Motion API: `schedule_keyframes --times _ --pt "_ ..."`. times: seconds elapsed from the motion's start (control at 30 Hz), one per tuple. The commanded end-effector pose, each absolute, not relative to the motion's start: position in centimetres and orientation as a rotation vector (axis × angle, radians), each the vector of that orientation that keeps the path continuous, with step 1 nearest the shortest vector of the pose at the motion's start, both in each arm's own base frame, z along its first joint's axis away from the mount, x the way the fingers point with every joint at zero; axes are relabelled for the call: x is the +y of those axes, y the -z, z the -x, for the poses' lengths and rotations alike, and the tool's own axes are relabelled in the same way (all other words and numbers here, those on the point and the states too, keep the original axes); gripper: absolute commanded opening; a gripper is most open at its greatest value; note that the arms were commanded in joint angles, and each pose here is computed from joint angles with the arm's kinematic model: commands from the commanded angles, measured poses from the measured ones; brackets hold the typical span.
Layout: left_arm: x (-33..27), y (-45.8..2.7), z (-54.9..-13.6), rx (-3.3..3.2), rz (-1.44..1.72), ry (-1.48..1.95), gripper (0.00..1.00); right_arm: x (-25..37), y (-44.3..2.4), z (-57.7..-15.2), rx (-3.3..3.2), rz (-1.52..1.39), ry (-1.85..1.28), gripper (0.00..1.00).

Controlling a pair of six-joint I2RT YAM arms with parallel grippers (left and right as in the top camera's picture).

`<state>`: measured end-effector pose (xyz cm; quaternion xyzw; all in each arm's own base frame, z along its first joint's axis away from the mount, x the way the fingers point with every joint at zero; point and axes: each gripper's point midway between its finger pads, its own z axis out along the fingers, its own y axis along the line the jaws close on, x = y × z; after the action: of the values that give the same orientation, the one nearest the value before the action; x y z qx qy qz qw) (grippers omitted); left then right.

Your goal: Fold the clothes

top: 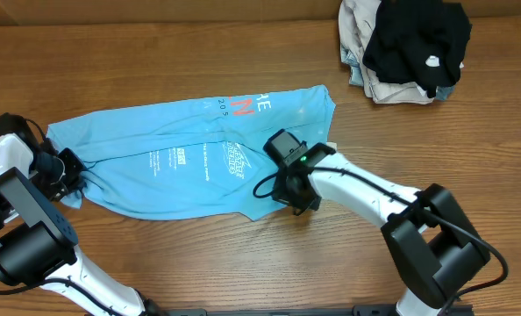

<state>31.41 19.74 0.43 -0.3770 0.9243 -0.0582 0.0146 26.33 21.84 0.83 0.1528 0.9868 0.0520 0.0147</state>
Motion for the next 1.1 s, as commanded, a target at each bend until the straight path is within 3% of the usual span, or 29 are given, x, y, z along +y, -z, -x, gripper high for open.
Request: schedule_keyframes --times 0.0,0.2,0.37,0.53,0.67,1.07 --pt "20.1 -1.3 -31.2 2.903 1.191 0.181 0.04 20.8 -6.0 -28.3 3.009 -0.469 -0.223 0.04" --pt "19.6 -4.0 -30.3 3.009 1.11 0.208 0.04 17.7 -10.8 -24.5 3.084 -0.46 -0.209 0.04" --pt "20.3 -5.0 -28.4 3.085 1.124 0.084 0.04 16.6 -11.1 -20.4 3.222 -0.447 -0.099 0.04" --pt "20.4 -5.0 -28.2 3.095 1.126 0.065 0.04 17.0 -11.1 -19.6 3.24 -0.398 -0.078 0.04" --pt "20.6 -4.9 -28.8 3.076 1.112 0.053 0.04 17.5 -11.1 -22.0 3.147 -0.339 -0.125 0.04" --pt "21.5 -4.8 -34.7 2.853 1.032 0.085 0.04 17.6 -13.5 -35.3 2.705 -0.228 -0.422 0.04"
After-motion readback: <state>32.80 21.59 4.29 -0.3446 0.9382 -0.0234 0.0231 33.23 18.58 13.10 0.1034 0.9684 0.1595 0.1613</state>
